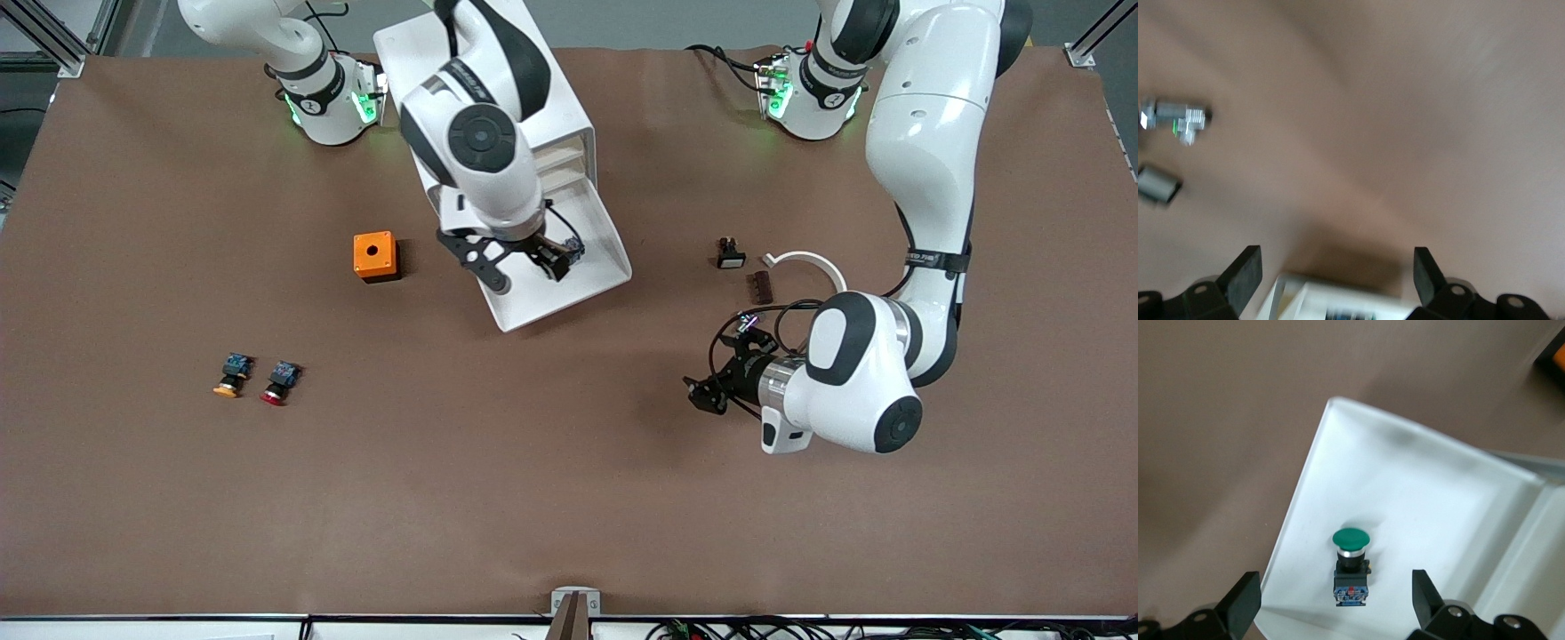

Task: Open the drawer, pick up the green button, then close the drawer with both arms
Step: 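Grasp the green button with the right gripper while the left gripper releases, then lift the green button with the right gripper while the left gripper pushes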

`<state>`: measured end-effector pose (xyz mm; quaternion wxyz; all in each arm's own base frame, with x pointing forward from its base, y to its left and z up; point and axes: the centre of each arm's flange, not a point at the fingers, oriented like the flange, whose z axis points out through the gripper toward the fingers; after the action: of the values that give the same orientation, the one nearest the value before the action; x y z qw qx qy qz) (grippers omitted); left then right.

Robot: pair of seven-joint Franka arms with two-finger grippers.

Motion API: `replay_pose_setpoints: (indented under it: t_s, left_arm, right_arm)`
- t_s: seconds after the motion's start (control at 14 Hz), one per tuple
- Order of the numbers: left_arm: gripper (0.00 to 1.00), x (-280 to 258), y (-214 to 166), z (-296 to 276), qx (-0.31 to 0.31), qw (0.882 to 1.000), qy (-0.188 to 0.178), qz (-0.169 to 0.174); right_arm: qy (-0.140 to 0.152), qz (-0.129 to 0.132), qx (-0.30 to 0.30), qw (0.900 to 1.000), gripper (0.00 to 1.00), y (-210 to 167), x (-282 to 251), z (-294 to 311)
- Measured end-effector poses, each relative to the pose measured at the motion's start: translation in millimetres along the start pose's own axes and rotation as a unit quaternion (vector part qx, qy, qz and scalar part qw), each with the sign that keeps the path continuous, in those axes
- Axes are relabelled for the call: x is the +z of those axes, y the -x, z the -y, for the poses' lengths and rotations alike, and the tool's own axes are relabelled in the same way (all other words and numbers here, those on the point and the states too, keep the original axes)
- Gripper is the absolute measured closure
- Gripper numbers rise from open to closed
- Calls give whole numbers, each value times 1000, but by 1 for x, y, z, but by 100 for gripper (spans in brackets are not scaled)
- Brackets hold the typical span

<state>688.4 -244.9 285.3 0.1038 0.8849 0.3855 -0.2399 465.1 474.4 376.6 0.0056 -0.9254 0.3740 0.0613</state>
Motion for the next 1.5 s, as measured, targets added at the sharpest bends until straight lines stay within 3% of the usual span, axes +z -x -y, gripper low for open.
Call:
replay_pose_setpoints:
  t_s: [0.21, 0.64, 1.0, 1.5]
  left_arm:
    - [0, -3, -2, -13, 24, 997, 24, -73]
    - [0, 7, 21, -38, 75, 984, 46, -158]
    - [0, 10, 20, -41, 83, 979, 52, -180]
    - [0, 3, 55, -51, 112, 972, 54, -198]
  right_arm:
    - [15, -3, -9, 1000, 0, 25, 35, -8]
    - [11, -7, -12, 1000, 0, 59, 53, -9]
    - [14, -12, -14, 1000, 0, 68, 87, -5]
    - [15, -15, -6, 1000, 0, 69, 103, -1]
